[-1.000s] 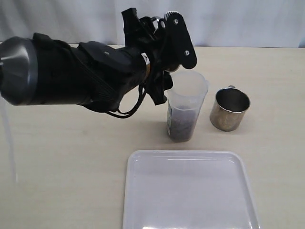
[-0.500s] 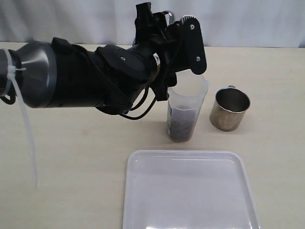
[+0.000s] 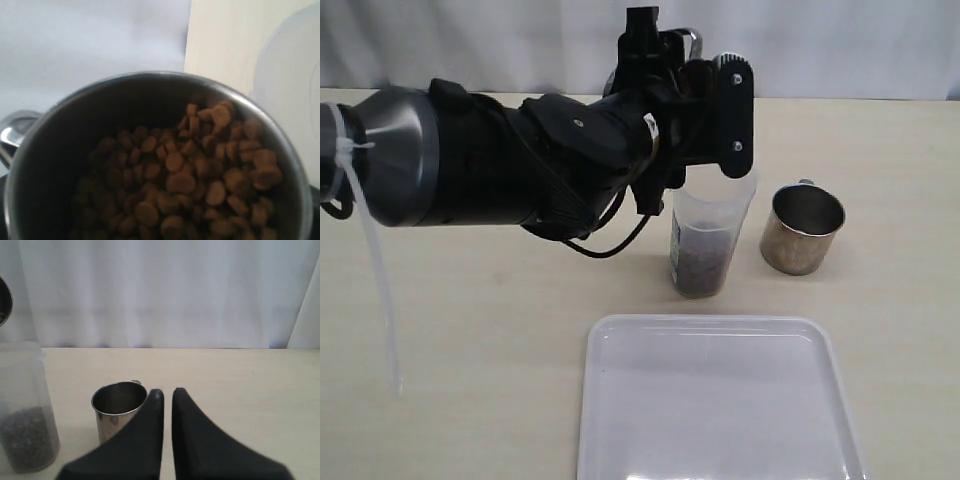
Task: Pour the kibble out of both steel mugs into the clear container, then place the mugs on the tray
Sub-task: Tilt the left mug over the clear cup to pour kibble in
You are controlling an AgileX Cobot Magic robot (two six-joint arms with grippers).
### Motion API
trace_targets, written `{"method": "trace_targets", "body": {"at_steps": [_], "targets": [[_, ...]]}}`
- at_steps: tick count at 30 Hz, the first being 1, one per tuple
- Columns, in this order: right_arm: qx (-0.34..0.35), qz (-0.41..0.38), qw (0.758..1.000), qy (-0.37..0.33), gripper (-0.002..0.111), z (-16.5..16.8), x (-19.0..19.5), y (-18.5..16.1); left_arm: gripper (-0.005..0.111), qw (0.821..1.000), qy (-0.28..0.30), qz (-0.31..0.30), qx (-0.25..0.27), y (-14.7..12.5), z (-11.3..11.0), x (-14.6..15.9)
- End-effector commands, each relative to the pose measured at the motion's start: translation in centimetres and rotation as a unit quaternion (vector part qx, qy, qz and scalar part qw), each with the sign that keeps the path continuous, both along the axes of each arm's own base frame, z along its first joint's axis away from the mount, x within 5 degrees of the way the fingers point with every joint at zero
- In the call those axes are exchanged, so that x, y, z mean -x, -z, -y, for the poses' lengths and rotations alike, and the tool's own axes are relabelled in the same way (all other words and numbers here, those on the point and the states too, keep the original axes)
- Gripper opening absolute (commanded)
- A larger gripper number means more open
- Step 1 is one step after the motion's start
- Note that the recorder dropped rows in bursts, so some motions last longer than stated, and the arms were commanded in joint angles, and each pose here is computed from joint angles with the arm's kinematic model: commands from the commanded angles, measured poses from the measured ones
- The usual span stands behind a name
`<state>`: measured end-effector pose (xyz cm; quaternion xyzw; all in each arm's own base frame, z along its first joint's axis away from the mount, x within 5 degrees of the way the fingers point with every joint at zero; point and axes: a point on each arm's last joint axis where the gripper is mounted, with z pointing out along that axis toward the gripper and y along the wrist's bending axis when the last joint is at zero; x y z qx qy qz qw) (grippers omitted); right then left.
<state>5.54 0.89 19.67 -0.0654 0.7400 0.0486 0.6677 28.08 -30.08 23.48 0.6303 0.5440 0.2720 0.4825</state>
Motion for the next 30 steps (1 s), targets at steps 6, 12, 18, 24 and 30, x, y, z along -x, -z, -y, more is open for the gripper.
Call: {"method": "trace_targets", "body": {"at_steps": [6,12,18,24,30], "targets": [[-0.001,0.000,1.000,-0.002,0.005,-0.02,0.02,0.09,0.000,0.996,0.043,0.036,-0.069,-0.50,0.47,0.18],[-0.001,0.000,1.000,-0.002,0.005,-0.02,0.02,0.09,0.000,0.996,0.045,0.040,-0.069,-0.76,0.64,0.07],[-0.001,0.000,1.000,-0.002,0.005,-0.02,0.02,0.09,0.000,0.993,0.054,0.048,-0.096,-0.41,0.91,-0.15],[-0.001,0.000,1.000,-0.002,0.005,-0.02,0.02,0.09,0.000,0.990,0.060,0.056,-0.117,-0.35,0.89,-0.20],[-0.001,0.000,1.000,-0.002,0.005,-0.02,0.02,0.09,0.000,0.986,0.068,0.063,-0.136,-0.35,0.89,-0.20]]}}
